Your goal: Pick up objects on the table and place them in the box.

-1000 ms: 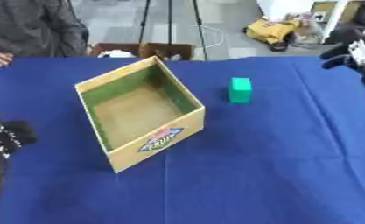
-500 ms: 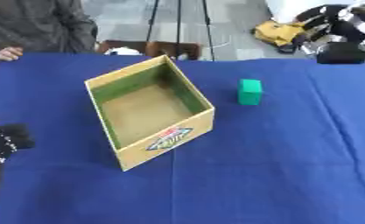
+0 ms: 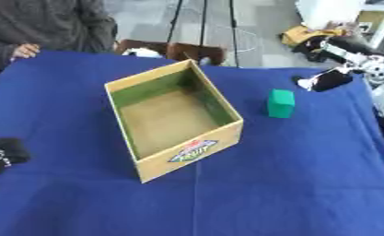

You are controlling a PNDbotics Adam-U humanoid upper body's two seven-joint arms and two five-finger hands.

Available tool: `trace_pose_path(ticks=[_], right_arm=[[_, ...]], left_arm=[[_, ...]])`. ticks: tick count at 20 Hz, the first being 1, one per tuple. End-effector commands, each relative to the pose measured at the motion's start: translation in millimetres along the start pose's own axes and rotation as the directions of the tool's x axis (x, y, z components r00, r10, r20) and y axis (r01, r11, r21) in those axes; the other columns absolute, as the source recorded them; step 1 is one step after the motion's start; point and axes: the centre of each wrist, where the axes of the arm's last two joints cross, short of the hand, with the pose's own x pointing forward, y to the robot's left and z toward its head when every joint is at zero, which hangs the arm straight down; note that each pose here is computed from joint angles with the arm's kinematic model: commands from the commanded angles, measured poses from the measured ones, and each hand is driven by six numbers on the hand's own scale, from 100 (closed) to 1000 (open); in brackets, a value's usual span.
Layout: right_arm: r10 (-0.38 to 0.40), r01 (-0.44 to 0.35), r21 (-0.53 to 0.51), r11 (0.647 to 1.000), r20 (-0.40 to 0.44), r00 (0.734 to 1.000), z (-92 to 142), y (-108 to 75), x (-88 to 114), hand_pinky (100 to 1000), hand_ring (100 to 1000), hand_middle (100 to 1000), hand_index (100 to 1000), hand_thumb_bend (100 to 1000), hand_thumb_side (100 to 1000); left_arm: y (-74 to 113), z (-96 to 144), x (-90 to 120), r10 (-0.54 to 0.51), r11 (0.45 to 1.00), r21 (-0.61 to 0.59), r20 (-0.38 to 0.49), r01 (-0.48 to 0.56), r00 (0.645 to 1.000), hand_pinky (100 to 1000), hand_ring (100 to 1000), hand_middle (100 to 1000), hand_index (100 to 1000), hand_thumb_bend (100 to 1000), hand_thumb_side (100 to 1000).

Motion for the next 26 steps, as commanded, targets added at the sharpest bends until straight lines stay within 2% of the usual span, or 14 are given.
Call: trace_pose_path(ticks=[1, 10, 26], right_arm=[[0.051, -0.051, -0.009, 0.999, -0.014, 0.999, 2.5, -12.8, -3.5, 814, 928, 902, 892, 363, 262], [0.047, -0.046, 0.031, 0.998, -0.038, 0.998, 3.4, -1.1, -10.6, 808, 923, 898, 898, 428, 328], [0.014, -0.009, 0.093, 0.996, -0.06, 0.998, 3.3, 21.7, -16.2, 802, 914, 883, 889, 411, 356]], left_arm=[[3.8, -5.4, 9.4, -0.018, 1.0, -0.014, 0.036, 0.018, 0.999, 673, 602, 559, 683, 407, 1000], [2.8, -5.0, 9.0, -0.015, 1.0, -0.015, 0.035, 0.016, 0.999, 673, 601, 558, 683, 408, 1000], [0.8, -5.5, 10.0, -0.009, 1.0, -0.016, 0.041, 0.01, 0.999, 672, 600, 556, 682, 409, 1000]])
